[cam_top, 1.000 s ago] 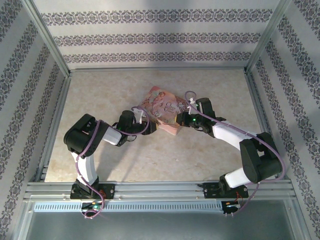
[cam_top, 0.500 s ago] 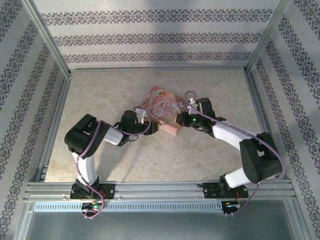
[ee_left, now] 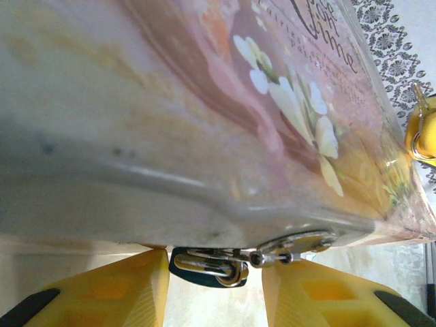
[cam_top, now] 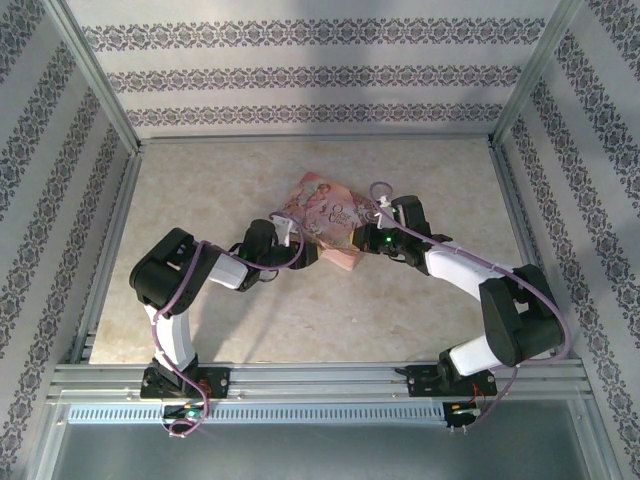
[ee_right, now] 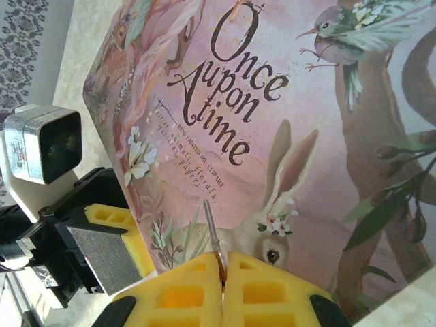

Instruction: Unlock the padlock with the key

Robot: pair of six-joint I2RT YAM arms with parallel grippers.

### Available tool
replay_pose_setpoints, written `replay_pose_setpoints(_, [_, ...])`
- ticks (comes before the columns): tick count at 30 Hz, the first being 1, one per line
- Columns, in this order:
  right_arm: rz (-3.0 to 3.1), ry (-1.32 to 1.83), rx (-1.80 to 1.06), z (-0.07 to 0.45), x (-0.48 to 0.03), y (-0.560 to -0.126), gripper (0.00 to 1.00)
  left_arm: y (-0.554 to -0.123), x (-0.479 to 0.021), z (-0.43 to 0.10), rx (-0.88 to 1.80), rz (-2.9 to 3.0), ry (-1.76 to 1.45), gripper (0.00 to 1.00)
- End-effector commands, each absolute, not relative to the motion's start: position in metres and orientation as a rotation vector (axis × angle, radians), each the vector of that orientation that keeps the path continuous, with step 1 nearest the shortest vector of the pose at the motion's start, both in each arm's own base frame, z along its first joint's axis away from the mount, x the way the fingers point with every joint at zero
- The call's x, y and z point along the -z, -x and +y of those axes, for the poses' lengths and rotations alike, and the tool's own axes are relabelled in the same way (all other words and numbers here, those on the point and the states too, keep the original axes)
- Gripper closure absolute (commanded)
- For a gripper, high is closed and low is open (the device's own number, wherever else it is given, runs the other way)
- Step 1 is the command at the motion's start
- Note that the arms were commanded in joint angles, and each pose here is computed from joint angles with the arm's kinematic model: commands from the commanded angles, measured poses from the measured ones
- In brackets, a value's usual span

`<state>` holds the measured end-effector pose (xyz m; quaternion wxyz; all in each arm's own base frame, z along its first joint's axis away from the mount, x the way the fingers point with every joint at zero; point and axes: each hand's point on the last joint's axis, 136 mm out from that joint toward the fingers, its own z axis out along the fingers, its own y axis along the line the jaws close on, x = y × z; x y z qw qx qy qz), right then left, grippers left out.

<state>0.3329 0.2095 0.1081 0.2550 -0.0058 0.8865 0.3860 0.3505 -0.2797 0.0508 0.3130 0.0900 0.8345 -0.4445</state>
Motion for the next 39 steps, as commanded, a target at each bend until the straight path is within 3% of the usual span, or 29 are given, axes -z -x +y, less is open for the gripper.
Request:
replay_pose_setpoints(1, [2.405, 0.033, -1.022, 0.209, -0.109, -0.334, 1.0, -0.352, -0.049, -0.288, 1.161, 2.197, -0.279, 0.6])
replay_pose_setpoints(6, [2.407, 0.035, -1.021, 0.209, -0.109, -0.333, 1.0, -0.352, -0.047, -0.288, 1.153, 2.202, -0.277, 0.6])
replay_pose_setpoints(17, [2.395, 0.036, -1.022, 0.209, -0.113, -0.335, 1.0, -0.353, -0.049, -0.286, 1.134, 2.2, -0.256, 0.72])
replay_pose_setpoints(26, [2.257, 0.104, -1.034, 0.21, -0.159, -0.336, 1.0, -0.352, -0.067, -0.283, 1.114, 2.245, -0.165, 0.76])
replay_pose_setpoints(32, [2.171, 0.218, -0.988, 0.206, -0.176, -0.311, 1.0, -0.344, -0.088, -0.291, 1.217, 2.276, -0.064, 0.77])
replay_pose_setpoints(39, [2.123, 0.416, -0.92, 0.223, -0.162, -0.265, 1.0, -0.341, -0.11, -0.3, 1.217, 2.361, -0.047, 0.81])
